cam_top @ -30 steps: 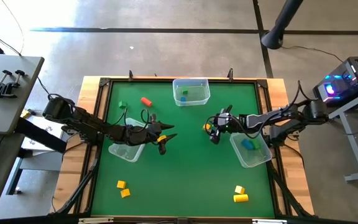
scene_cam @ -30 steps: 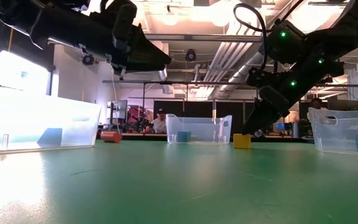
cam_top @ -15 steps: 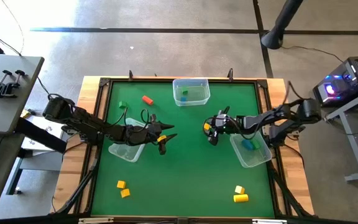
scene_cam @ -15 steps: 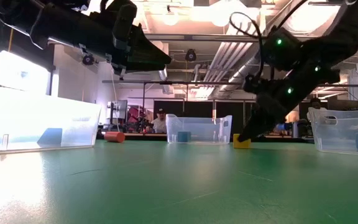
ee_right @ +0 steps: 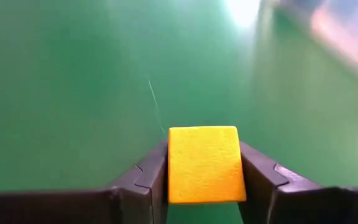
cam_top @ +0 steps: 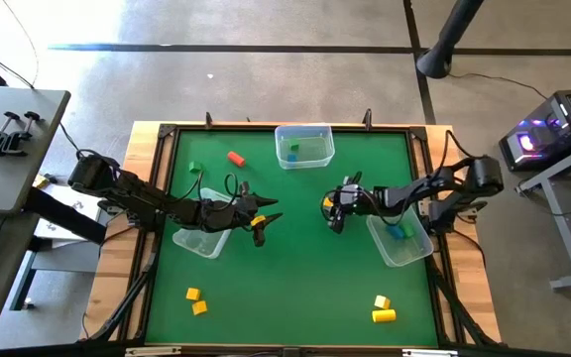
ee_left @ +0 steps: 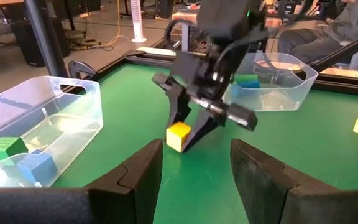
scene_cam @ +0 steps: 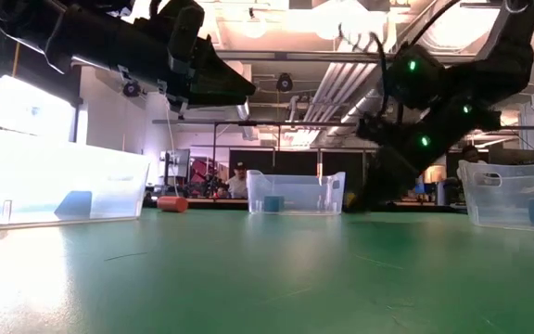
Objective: Sort blocks by size
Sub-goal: Put the yellow cube block into the top transparent bin
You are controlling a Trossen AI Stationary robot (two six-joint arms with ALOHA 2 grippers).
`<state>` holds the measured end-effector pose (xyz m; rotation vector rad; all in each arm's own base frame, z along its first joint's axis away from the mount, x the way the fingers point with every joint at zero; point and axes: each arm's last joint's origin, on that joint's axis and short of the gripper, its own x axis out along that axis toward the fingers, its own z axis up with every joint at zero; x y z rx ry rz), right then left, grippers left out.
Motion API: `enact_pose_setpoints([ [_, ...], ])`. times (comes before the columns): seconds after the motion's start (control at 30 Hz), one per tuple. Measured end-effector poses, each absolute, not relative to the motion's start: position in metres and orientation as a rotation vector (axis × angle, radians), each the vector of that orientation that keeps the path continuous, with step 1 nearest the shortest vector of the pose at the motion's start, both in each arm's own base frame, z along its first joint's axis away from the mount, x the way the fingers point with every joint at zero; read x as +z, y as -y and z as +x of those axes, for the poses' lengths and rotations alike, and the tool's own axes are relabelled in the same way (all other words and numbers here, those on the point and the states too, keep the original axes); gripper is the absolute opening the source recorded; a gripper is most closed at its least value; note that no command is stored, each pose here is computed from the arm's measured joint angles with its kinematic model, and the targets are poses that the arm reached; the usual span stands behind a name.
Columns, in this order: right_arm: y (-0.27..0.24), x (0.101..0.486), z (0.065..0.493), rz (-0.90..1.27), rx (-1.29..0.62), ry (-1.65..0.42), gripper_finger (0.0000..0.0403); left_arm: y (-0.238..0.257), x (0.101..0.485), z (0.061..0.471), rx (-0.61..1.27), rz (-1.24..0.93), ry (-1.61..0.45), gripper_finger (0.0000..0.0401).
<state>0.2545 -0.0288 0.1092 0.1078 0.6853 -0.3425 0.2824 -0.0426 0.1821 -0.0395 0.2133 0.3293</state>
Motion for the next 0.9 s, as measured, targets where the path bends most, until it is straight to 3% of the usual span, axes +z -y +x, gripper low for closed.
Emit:
enact_pose_setpoints([
  [0.27, 0.043, 0.189, 0.285, 0.100, -0.360, -0.456, 0.0128, 0.043, 0.184, 0.283, 0.328, -0.045, -0.196, 0.0172],
  [0.47, 0.094, 0.235, 0.311, 0.106, -0.422, -0.551, 0.0128, 0.043, 0.184, 0.283, 0.328, -0.046, -0.194, 0.0172],
  [0.6, 0.135, 0.234, 0.332, 0.129, -0.444, -0.681, 0.0128, 0.044, 0.184, 0.283, 0.322, -0.044, -0.194, 0.0172],
  [0.9, 0.216, 0.185, 0.354, 0.199, -0.523, -0.964, 0.0128, 0.044, 0.183, 0.282, 0.321, -0.035, -0.202, 0.0172],
])
